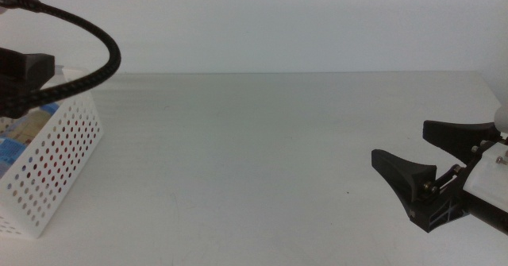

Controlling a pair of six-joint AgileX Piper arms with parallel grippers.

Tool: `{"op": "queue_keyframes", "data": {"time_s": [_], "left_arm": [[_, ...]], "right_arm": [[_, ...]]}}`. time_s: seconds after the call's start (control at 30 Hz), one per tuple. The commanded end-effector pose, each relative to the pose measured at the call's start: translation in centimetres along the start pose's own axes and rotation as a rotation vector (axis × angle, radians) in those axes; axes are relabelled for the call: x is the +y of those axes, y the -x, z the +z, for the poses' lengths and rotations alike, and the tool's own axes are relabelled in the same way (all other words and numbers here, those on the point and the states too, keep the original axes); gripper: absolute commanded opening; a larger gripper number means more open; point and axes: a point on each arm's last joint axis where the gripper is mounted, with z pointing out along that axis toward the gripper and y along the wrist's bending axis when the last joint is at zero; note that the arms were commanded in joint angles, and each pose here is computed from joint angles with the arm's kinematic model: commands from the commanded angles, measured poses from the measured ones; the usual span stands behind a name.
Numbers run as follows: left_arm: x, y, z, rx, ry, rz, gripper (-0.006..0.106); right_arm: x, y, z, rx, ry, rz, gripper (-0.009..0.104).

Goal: Use arms to grab the bottles and put them into the dustbin to the left of the table.

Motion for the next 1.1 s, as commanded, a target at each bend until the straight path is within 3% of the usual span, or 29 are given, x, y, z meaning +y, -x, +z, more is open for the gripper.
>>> {"op": "queue_keyframes", "data": {"time_s": [0.0, 0.23, 0.53, 0.67, 1.07], "left_arm": [[0.3, 1.6, -0.6, -0.112, 0.019, -0.024, 0.082], [0.0, 0.1, -0.7, -0.089, 0.016, -0.024, 0.082], [-1.7, -7.5, -4.6, -0.098, 0.018, -0.023, 0.082], [-2.5, -11.3, -5.8, -0.121, 0.023, -0.023, 0.082], [-4.1, -19.4, -5.3, -0.165, 0.036, -0.026, 0.082]], "right_arm": [[0.1, 1.7, -0.4, -0.118, 0.001, -0.010, 0.069], [-0.8, 2.1, -1.9, -0.132, -0.046, -0.011, 0.069], [-4.4, 3.0, -8.1, -0.220, -0.388, -0.121, 0.069], [-4.3, 1.9, -10.6, -0.283, -0.491, -0.126, 0.069], [-3.3, -5.8, -11.5, -0.272, -0.527, -0.095, 0.069]]}}
